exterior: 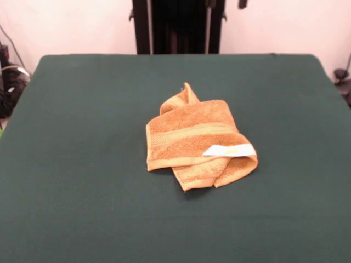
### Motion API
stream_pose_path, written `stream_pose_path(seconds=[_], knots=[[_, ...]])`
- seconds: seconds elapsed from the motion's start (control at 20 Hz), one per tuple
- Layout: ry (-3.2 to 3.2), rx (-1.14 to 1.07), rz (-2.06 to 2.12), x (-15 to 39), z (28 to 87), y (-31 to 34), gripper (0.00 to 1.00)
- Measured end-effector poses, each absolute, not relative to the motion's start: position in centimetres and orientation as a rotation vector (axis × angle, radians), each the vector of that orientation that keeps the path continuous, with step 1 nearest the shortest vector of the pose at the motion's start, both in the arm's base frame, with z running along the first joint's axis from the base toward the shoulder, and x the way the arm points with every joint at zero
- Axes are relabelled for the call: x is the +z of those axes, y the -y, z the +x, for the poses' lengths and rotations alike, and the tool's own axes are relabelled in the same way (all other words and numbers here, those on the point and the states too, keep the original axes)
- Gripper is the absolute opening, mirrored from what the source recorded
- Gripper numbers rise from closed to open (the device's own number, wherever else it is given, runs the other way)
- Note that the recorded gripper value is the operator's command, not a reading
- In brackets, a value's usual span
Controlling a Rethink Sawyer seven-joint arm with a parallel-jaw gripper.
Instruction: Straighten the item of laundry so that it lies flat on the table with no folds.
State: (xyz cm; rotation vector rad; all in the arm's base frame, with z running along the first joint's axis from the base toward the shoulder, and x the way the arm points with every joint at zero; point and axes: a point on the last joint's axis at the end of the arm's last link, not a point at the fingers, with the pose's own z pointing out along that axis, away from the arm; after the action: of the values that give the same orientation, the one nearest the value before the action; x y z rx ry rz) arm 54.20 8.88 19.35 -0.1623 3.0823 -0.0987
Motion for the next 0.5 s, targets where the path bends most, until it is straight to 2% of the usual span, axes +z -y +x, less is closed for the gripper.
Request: stream_pose_path(seconds=[0.5], knots=[[-3.135, -0.121, -0.077, 14.7, 56.9, -3.3, 1.00]])
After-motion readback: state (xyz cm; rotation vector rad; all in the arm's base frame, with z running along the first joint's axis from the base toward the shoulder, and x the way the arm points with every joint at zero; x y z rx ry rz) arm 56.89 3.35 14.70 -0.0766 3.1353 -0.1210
